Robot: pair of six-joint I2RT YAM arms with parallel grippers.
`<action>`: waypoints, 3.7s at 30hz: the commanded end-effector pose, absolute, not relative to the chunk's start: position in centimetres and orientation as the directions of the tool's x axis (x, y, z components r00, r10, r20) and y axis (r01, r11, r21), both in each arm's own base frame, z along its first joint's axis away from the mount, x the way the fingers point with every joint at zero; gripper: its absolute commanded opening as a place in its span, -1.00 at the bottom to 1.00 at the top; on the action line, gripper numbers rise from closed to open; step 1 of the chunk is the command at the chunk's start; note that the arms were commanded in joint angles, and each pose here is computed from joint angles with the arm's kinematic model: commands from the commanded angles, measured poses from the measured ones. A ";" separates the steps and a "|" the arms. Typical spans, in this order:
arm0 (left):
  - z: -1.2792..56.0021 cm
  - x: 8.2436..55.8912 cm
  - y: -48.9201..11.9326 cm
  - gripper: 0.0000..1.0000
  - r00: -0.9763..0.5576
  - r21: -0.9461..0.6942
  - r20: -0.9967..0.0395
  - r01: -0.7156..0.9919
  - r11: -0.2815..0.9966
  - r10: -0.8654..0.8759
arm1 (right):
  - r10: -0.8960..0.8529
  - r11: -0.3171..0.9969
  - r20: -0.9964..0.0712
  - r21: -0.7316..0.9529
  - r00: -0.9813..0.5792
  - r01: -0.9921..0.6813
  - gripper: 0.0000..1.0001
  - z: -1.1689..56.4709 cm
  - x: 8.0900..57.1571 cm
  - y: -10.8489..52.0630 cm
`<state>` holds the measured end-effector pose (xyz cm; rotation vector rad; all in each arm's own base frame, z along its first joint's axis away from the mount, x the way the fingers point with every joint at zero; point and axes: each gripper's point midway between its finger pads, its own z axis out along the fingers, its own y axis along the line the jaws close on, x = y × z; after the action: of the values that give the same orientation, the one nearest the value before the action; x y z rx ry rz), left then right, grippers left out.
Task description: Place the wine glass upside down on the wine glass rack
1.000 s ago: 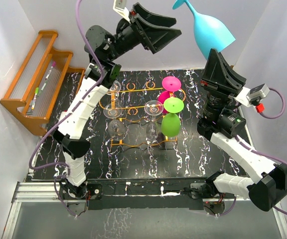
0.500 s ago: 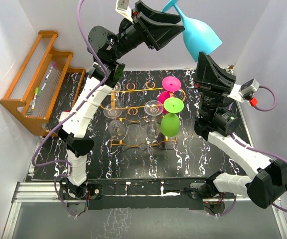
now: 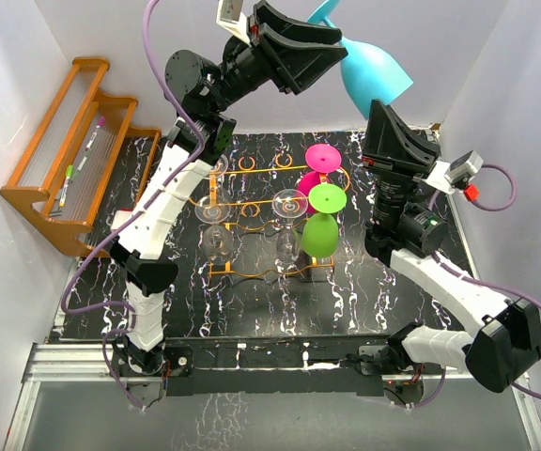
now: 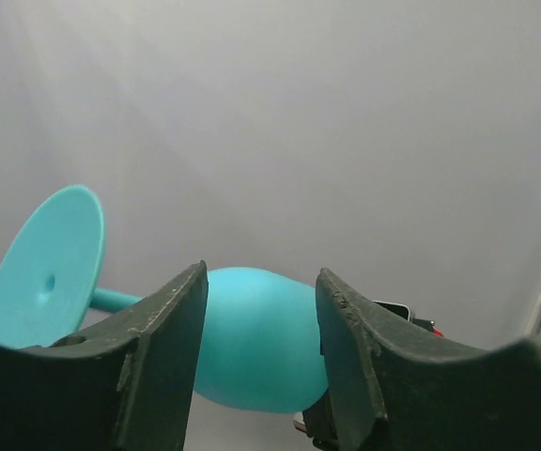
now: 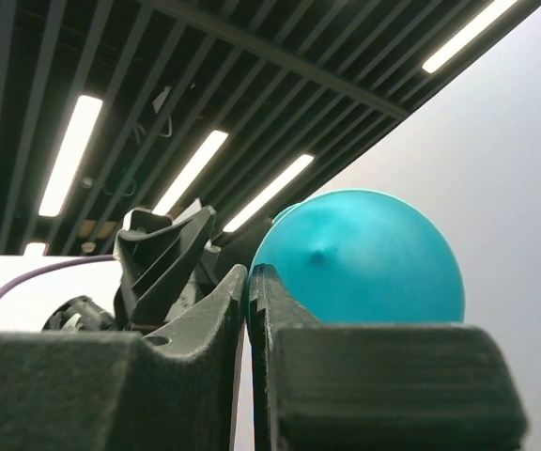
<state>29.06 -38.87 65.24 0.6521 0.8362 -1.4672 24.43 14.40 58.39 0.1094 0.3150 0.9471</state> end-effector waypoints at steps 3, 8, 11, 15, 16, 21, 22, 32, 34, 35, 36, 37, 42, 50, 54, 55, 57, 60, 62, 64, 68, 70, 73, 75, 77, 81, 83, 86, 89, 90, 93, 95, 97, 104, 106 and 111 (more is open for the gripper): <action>66.6 26.5 -37.8 0.11 -0.097 -0.103 -0.813 0.994 -0.022 -0.574 | 0.733 0.658 0.085 0.157 0.674 -0.736 -0.84 62.0 17.1 8.2; 66.3 26.9 -37.9 0.17 -0.110 -0.125 -0.810 0.992 -0.014 -0.576 | 0.763 0.632 0.098 0.097 0.639 -0.769 -0.84 62.5 16.5 9.1; 67.0 26.8 -37.7 0.20 -0.086 -0.100 -0.797 0.995 -0.010 -0.598 | 0.787 0.607 0.087 0.068 0.610 -0.792 -0.84 62.4 16.6 10.0; 67.5 27.2 -37.6 0.21 -0.066 -0.088 -0.782 0.996 0.005 -0.620 | 0.806 0.582 0.099 0.054 0.584 -0.812 -0.84 62.2 16.6 10.2; 67.5 27.2 -37.6 0.21 -0.064 -0.086 -0.780 0.996 0.006 -0.622 | 0.808 0.578 0.102 0.046 0.580 -0.814 -0.83 62.3 16.5 10.3; 67.5 27.6 -37.8 0.21 -0.042 -0.072 -0.783 0.997 0.023 -0.621 | 0.804 0.582 0.127 0.028 0.580 -0.813 -0.84 62.5 15.8 10.0; 67.4 27.7 -37.9 0.21 -0.042 -0.073 -0.786 0.997 0.026 -0.616 | 0.797 0.591 0.132 0.028 0.590 -0.806 -0.84 62.6 15.6 9.9; 65.8 30.1 -38.6 0.24 -0.043 -0.128 -0.808 0.986 0.105 -0.587 | 0.770 0.623 0.156 0.025 0.618 -0.782 -0.84 63.1 14.8 9.2; 65.6 30.3 -38.8 0.24 -0.060 -0.145 -0.806 0.985 0.099 -0.588 | 0.769 0.623 0.162 0.025 0.618 -0.782 -0.84 63.3 14.8 9.1; 65.6 30.3 -38.8 0.24 -0.064 -0.149 -0.804 0.984 0.096 -0.591 | 0.769 0.623 0.166 0.023 0.617 -0.782 -0.84 63.4 14.7 9.1; 65.6 30.4 -38.8 0.25 -0.070 -0.155 -0.801 0.983 0.093 -0.594 | 0.772 0.619 0.167 0.021 0.614 -0.785 -0.84 63.5 14.7 9.1; 65.7 30.5 -38.8 0.25 -0.072 -0.159 -0.797 0.983 0.094 -0.599 | 0.775 0.616 0.169 0.016 0.609 -0.788 -0.84 63.6 14.6 9.1; 65.6 31.1 -38.9 0.25 -0.082 -0.179 -0.788 0.979 0.099 -0.610 | 0.787 0.602 0.171 0.000 0.593 -0.799 -0.84 63.8 14.4 9.3; 67.6 30.5 -38.1 0.25 -0.125 -0.211 -0.721 0.977 0.044 -0.682 | 0.811 0.575 0.146 -0.014 0.567 -0.818 -0.84 63.3 14.6 10.0; 68.2 30.3 -37.9 0.28 -0.152 -0.233 -0.700 0.972 0.022 -0.697 | 0.824 0.558 0.138 -0.029 0.550 -0.829 -0.84 63.2 14.6 10.4; 68.2 30.3 -37.9 0.28 -0.161 -0.242 -0.697 0.970 0.017 -0.698 | 0.828 0.553 0.135 -0.031 0.545 -0.832 -0.84 63.2 14.6 10.5; 68.1 30.4 -37.9 0.29 -0.182 -0.259 -0.692 0.966 0.006 -0.699 | 0.834 0.545 0.128 -0.034 0.537 -0.838 -0.84 63.1 14.8 10.7; 68.1 30.4 -38.0 0.20 -0.216 -0.284 -0.681 0.959 -0.019 -0.700 | 0.846 0.528 0.114 -0.036 0.522 -0.848 -0.84 62.9 15.1 11.3; 68.3 30.1 -37.8 0.06 -0.224 -0.287 -0.675 0.957 -0.029 -0.703 | 0.853 0.518 0.105 -0.036 0.512 -0.855 -0.84 62.8 15.4 11.7; 68.6 29.8 -37.7 -0.10 -0.225 -0.279 -0.673 0.959 -0.040 -0.705 | 0.856 0.513 0.097 -0.037 0.508 -0.858 -0.84 62.7 15.6 12.0; 69.0 29.0 -37.5 -0.54 -0.220 -0.258 -0.677 0.965 -0.053 -0.702 | 0.857 0.512 0.089 -0.034 0.507 -0.858 -0.84 62.7 16.1 12.5; 68.9 29.0 -37.5 -0.82 -0.216 -0.255 -0.681 0.966 -0.050 -0.699 | 0.858 0.511 0.078 -0.031 0.507 -0.859 -0.84 62.7 16.4 12.7; 68.9 28.8 -37.5 -1.00 -0.209 -0.243 -0.688 0.969 -0.050 -0.695 | 0.863 0.506 0.027 -0.035 0.505 -0.862 -0.84 62.8 17.0 13.8; 69.0 28.6 -37.4 -1.00 -0.204 -0.234 -0.690 0.971 -0.053 -0.694 | 0.868 0.495 -0.019 -0.042 0.496 -0.868 -0.84 62.9 17.4 14.7; 69.0 28.4 -37.4 -1.00 -0.197 -0.224 -0.693 0.973 -0.053 -0.693 | 0.873 0.482 -0.058 -0.055 0.485 -0.874 -0.84 62.9 17.7 15.7; 69.1 28.2 -37.3 -1.00 -0.187 -0.209 -0.698 0.976 -0.053 -0.691 | 0.879 0.468 -0.079 -0.049 0.471 -0.882 -0.84 62.7 18.0 16.4; 69.1 28.1 -37.3 -1.00 -0.182 -0.203 -0.701 0.978 -0.052 -0.690 | 0.881 0.461 -0.099 -0.048 0.463 -0.886 -0.84 62.7 18.2 16.9; 69.3 27.7 -37.2 -1.00 -0.168 -0.185 -0.705 0.982 -0.050 -0.689 | 0.887 0.436 -0.149 -0.051 0.438 -0.899 -0.84 62.8 18.6 18.2; 69.4 27.5 -37.1 -1.00 -0.156 -0.170 -0.709 0.984 -0.048 -0.687 | 0.894 0.401 -0.196 -0.055 0.404 -0.914 -0.84 62.7 18.9 19.7; 69.4 27.4 -37.0 -1.00 -0.152 -0.165 -0.711 0.985 -0.047 -0.687 | 0.895 0.391 -0.210 -0.055 0.393 -0.919 -0.84 62.7 19.0 20.2; 69.5 27.3 -36.9 -1.00 -0.143 -0.160 -0.715 0.986 -0.038 -0.684 | 0.897 0.368 -0.241 -0.057 0.370 -0.928 -0.84 62.5 19.0 21.3; 69.5 27.2 -36.9 -1.00 -0.136 -0.155 -0.718 0.987 -0.034 -0.683 | 0.898 0.360 -0.252 -0.056 0.362 -0.931 -0.84 62.3 19.1 21.8; 69.5 27.1 -36.9 -1.00 -0.130 -0.148 -0.722 0.988 -0.033 -0.679 | 0.898 0.355 -0.255 -0.058 0.358 -0.933 -0.84 62.2 19.0 22.1; 69.6 26.6 -36.6 -1.00 -0.110 -0.129 -0.734 0.991 -0.021 -0.670 | 0.899 0.351 -0.257 -0.063 0.355 -0.934 -0.74 62.1 18.9 22.7; 69.7 26.6 -36.5 -1.00 -0.088 -0.114 -0.738 0.993 -0.005 -0.669 | 0.898 0.356 -0.251 -0.066 0.361 -0.932 -0.57 62.1 18.7 22.5; 70.1 26.2 -36.1 -1.00 -0.050 -0.079 -0.738 0.997 0.012 -0.673 | 0.889 0.381 -0.249 -0.056 0.383 -0.923 -0.40 62.0 18.5 22.0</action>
<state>27.73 -36.58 69.63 0.5179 0.7546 -1.5514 21.53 22.95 60.07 -0.1580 0.2839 1.1674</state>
